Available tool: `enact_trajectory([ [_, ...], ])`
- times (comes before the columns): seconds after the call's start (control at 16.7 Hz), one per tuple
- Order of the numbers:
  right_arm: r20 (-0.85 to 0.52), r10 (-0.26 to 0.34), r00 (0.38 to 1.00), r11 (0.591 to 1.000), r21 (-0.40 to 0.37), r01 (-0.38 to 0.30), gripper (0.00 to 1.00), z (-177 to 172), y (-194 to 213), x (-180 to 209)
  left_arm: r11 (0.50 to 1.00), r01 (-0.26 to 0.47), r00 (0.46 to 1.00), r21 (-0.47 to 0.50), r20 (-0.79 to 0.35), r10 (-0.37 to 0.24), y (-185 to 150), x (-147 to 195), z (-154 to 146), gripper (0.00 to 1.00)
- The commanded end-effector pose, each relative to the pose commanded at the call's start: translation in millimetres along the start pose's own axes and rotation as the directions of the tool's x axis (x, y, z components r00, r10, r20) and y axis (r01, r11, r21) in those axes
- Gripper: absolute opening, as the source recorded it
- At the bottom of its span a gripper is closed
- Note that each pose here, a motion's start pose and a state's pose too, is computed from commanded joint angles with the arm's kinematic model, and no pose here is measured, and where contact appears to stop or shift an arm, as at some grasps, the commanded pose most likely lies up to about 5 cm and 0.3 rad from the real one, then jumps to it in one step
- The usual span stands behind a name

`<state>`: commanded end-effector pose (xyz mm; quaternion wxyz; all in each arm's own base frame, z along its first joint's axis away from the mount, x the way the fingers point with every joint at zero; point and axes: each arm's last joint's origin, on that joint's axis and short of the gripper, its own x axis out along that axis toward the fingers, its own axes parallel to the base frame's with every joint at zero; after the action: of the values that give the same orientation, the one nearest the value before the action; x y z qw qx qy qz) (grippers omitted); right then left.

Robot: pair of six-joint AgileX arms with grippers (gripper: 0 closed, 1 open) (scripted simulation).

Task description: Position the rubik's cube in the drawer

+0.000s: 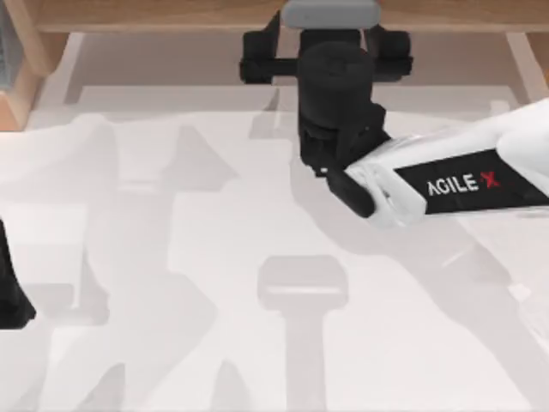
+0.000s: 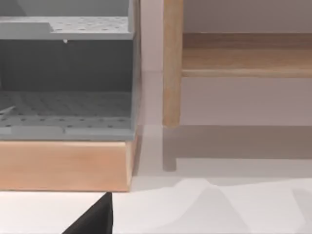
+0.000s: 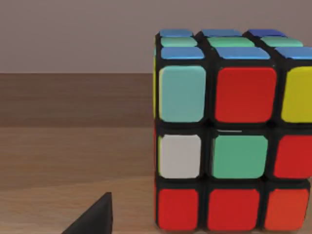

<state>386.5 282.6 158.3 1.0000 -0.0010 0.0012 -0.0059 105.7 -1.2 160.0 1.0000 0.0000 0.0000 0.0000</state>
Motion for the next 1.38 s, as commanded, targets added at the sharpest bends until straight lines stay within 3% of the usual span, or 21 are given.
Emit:
enact_trajectory([
  [0.48, 0.003, 0.002, 1.0, 1.0, 0.002, -0.002, 1.0, 1.1, 2.3, 51.5, 1.0, 0.0, 1.0, 0.0, 0.0, 0.0, 0.0, 0.0, 0.0, 1.0],
  [0.78, 0.002, 0.002, 1.0, 1.0, 0.002, -0.002, 1.0, 0.4, 1.8, 55.8, 1.0, 0.0, 1.0, 0.0, 0.0, 0.0, 0.0, 0.0, 0.0, 1.0],
  [1.38, 0.002, 0.002, 1.0, 1.0, 0.002, -0.002, 0.25, 0.4, 1.8, 55.8, 1.0, 0.0, 1.0, 0.0, 0.0, 0.0, 0.0, 0.0, 0.0, 1.0],
])
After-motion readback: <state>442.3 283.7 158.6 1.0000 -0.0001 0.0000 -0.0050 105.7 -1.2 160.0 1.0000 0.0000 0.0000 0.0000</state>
